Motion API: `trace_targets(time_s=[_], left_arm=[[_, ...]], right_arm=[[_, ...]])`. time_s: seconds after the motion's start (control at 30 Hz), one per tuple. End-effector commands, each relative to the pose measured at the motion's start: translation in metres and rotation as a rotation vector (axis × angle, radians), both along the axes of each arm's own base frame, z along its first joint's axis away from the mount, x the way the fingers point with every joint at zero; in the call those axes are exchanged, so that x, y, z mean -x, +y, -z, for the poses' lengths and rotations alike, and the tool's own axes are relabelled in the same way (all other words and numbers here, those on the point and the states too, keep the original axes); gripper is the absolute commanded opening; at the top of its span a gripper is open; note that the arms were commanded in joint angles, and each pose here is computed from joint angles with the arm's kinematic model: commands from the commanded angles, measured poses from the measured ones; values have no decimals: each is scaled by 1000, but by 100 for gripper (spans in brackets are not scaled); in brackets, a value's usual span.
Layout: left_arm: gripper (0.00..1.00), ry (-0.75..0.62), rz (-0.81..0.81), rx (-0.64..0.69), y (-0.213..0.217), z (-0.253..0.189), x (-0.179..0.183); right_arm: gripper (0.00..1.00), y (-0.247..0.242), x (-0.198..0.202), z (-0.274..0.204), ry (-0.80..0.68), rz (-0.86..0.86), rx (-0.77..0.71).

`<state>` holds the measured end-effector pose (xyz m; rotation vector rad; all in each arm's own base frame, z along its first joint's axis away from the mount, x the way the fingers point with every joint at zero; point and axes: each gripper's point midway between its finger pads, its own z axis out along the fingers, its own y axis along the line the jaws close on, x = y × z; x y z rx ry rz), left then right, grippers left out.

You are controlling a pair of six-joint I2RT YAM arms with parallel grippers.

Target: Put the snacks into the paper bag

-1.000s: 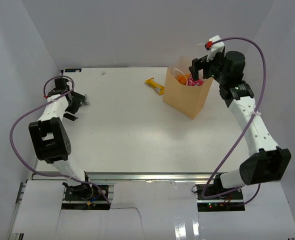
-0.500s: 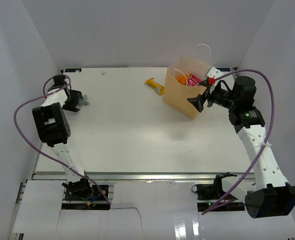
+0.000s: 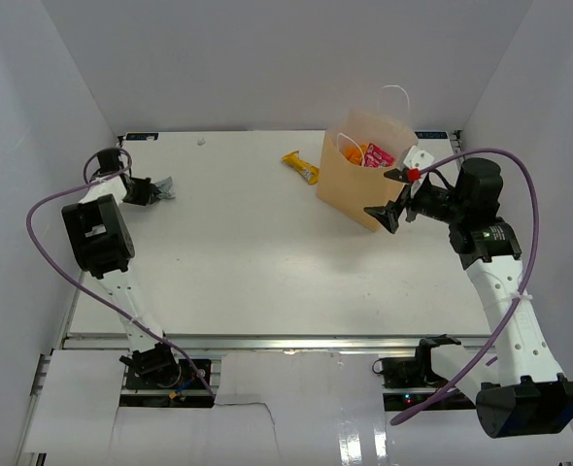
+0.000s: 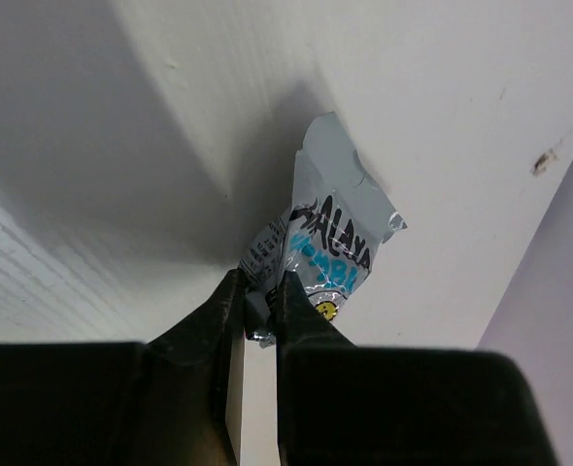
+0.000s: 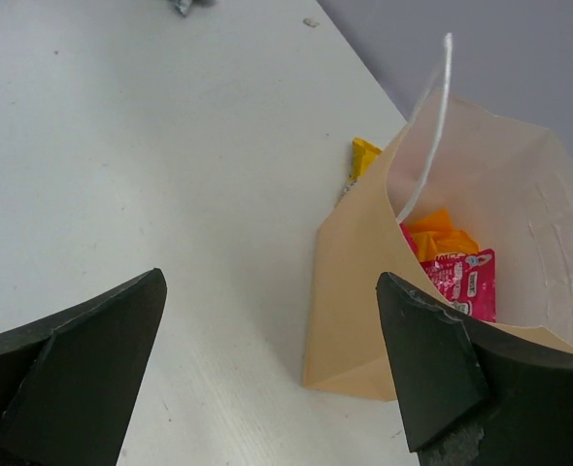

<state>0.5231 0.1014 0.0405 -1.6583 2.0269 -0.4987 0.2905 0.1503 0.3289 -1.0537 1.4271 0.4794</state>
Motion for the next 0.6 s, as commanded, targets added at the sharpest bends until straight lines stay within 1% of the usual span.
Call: trace_targets(time_s=[0.0,0.03,0.07,0.1,0.13,0.17,0.2,0.23,0.27,0.3,0.33,0.37,0.4,0.43,0.47,0.5,0.53,0.57], left_arm=[[3,-222,186,-36,-15,-56,-12],[3,-301,255,-53,-22,-77,-14],[3,-341,336,-38,-36,-74,-4],[3,-442,486,26,-63,-88,6],[3,-634,570,-17,-74,-128,2],[3,-702,633,19,-88,-135,13],[3,-717,724,140,-115,-127,40],[3,-741,777,156,-127,-130,48],[2,-760,831,175,-139,-137,59],[2,-742,888,230,-163,-129,76],[2,-741,937,270,-179,-129,89],[2,-748,973,286,-193,-135,101],[2,-736,1036,328,-220,-133,116],[2,-694,1056,378,-236,-122,133],[2,-678,1081,404,-250,-121,143],[2,-644,1157,457,-283,-116,167],[2,-616,1178,485,-298,-114,177],[2,-595,1201,506,-311,-112,186]], right_arm=[[95,9,26,-11,-73,-148,44],[95,11,32,-10,-91,-188,62],[95,16,40,-11,-179,-275,103],[95,17,53,-2,-161,-325,123],[95,19,61,2,-193,-378,144],[95,23,72,3,-234,-447,146],[95,24,75,5,-350,-502,198],[95,26,87,15,-331,-546,199],[95,29,91,19,-356,-577,210],[95,32,92,22,-411,-606,245],[95,40,99,29,-424,-653,264],[95,42,95,37,-437,-652,320],[95,46,94,40,-456,-659,345],[94,60,92,44,-492,-673,354],[94,61,83,49,-507,-632,409],[94,75,86,53,-517,-645,411],[93,78,68,64,-559,-586,482],[93,85,65,70,-579,-584,510]])
